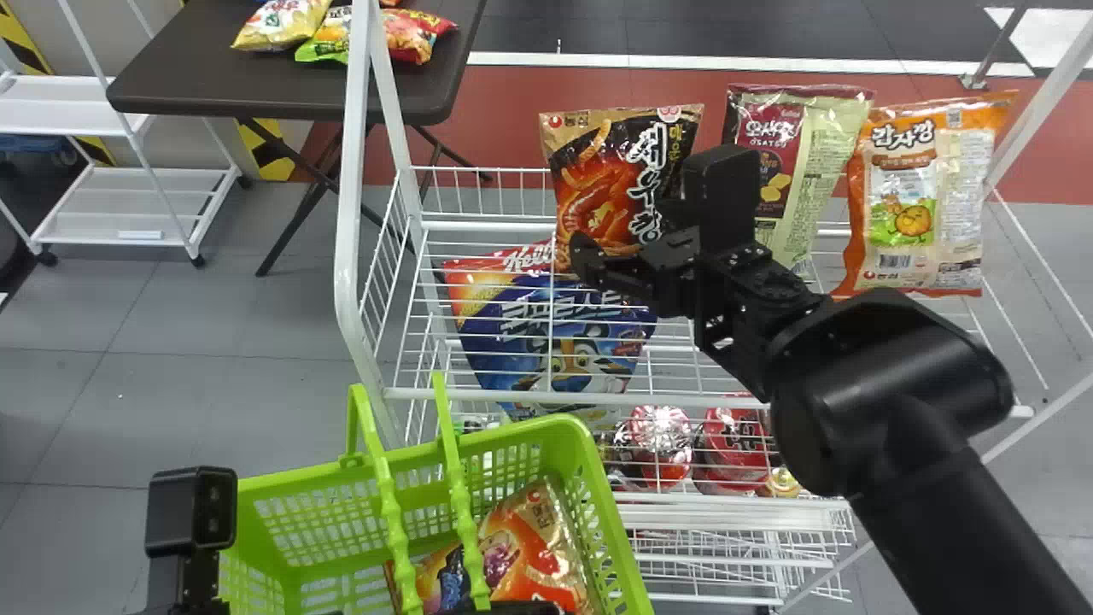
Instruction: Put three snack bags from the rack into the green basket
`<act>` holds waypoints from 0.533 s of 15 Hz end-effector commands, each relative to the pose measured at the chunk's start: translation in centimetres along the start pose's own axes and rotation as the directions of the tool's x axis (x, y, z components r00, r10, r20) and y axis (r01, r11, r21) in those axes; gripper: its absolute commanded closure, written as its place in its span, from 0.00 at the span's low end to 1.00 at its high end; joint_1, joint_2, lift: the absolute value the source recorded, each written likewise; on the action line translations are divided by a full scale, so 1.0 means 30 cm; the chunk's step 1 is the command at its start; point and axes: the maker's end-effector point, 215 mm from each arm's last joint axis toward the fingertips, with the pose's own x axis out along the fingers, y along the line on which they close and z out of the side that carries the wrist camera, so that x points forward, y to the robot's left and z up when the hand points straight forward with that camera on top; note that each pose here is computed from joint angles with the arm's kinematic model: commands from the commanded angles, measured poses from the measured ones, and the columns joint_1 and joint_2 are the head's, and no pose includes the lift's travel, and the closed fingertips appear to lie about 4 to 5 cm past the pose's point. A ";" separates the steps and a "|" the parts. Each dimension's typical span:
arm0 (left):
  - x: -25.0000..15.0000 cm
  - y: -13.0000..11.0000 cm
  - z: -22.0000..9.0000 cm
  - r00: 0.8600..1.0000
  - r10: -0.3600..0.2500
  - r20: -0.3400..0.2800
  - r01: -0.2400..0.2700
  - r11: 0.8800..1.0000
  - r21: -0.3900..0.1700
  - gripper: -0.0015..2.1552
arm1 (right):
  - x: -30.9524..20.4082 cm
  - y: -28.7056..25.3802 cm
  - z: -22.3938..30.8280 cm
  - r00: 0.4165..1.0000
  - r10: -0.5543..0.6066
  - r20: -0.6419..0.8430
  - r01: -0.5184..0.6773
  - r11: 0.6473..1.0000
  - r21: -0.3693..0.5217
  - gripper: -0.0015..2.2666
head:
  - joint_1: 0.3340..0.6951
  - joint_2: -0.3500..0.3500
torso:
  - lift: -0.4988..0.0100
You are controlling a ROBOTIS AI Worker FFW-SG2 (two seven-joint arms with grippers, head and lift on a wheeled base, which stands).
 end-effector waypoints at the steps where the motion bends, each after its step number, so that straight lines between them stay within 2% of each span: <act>1: -0.017 0.001 -0.004 1.000 0.003 0.012 -0.003 1.000 -0.006 1.00 | 0.089 0.015 0.017 0.999 0.006 0.046 -0.006 1.000 0.003 0.02 | 1.00 0.55 | 0.98; 3: -0.033 -0.010 -0.008 1.000 0.004 0.019 -0.004 1.000 -0.003 1.00 | 0.138 0.025 0.024 0.998 0.010 0.054 -0.010 1.000 0.008 0.06 | 1.00 0.57 | 0.98; 4: -0.040 -0.015 -0.013 1.000 0.003 0.022 -0.003 1.000 -0.005 1.00 | 0.151 0.033 0.034 0.998 0.016 0.064 -0.016 1.000 0.000 0.13 | 1.00 0.58 | 0.98; 5: -0.043 -0.016 -0.017 1.000 0.004 0.023 -0.004 1.000 -0.006 1.00 | 0.156 0.033 0.034 0.998 0.022 0.059 -0.022 1.000 -0.008 0.25 | 1.00 0.60 | 0.98; 8: -0.043 -0.014 -0.020 1.000 0.004 0.023 -0.004 1.000 -0.005 1.00 | 0.146 0.050 0.010 0.999 0.043 0.031 -0.043 0.999 -0.007 0.92 | 1.00 0.63 | 0.98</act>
